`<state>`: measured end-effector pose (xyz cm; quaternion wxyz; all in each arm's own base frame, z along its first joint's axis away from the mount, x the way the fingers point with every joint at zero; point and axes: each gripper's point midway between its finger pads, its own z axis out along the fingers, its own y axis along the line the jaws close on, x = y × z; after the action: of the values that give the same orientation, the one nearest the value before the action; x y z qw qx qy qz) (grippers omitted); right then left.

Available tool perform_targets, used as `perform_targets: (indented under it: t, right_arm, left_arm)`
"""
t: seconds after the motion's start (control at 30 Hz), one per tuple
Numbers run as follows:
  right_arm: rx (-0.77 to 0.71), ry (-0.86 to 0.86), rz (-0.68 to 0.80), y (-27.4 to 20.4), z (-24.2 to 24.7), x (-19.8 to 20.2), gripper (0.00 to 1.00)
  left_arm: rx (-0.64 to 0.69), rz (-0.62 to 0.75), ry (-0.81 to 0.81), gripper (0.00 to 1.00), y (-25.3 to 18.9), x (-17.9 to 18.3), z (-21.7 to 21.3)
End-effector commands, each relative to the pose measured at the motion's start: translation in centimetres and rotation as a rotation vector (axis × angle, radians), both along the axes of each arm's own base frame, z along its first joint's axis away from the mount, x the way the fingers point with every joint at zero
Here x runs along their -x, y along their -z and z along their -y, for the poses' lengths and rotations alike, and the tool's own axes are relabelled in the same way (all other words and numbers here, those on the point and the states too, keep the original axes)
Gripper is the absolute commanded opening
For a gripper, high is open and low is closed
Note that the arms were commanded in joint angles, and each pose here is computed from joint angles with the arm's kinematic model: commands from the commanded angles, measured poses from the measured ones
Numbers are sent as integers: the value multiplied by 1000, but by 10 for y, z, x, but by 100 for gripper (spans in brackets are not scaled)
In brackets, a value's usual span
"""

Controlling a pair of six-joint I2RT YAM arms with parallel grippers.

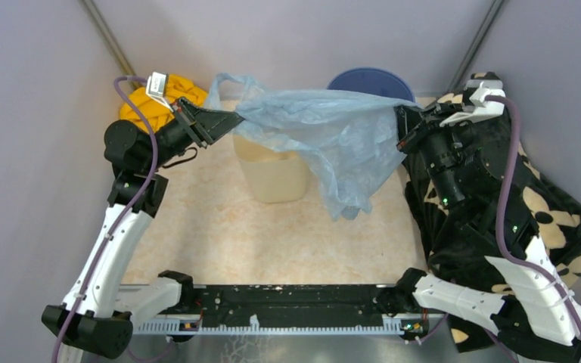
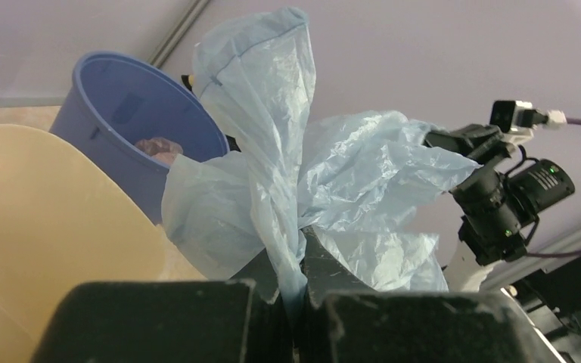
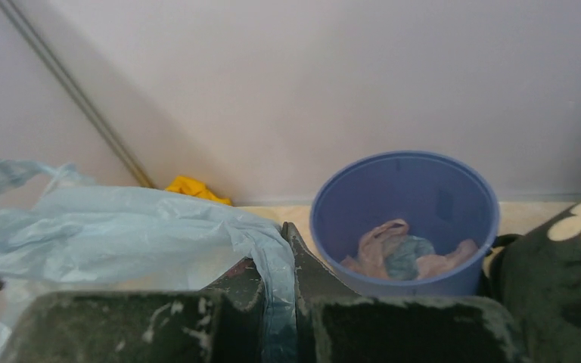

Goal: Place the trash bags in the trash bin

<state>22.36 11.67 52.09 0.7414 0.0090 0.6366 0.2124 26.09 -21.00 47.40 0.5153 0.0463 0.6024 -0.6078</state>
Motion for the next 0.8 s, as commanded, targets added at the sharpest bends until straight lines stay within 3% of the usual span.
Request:
perform_targets:
  t: [0.0,0.27,0.33,0.4,0.43,0.5,0.57,0.63,0.77]
  right_arm:
    - [13,204,-13,-3,34,-9,0]
    - [80,344,-78,24,42,-29,0]
    - [101,294,-97,33,32,-35,0]
    - [117,130,-91,38,3,-34,0]
    - [129,53,-103,40,-11,-31,6]
    - [170,-96,-130,43,-36,-22,41]
    - [186,-213,-128,39,-52,-11,66]
    - [169,-278,-95,27,-54,4,77]
    - [160,-462,-22,3,-68,36,79]
  left_arm:
    - [-22,80,52,0,-18,29,-3]
    - [-44,143,-4,8,-37,55,-16]
    - [-43,169,-27,9,-45,60,-20]
    - [-44,201,-29,9,-56,63,-21]
    - [-50,212,-14,7,-60,63,-19]
    - [-60,236,33,4,-68,64,-13]
    - [-60,264,93,2,-74,66,-7]
    - [-64,284,152,1,-75,67,-1]
    - [-60,312,236,0,-76,68,6]
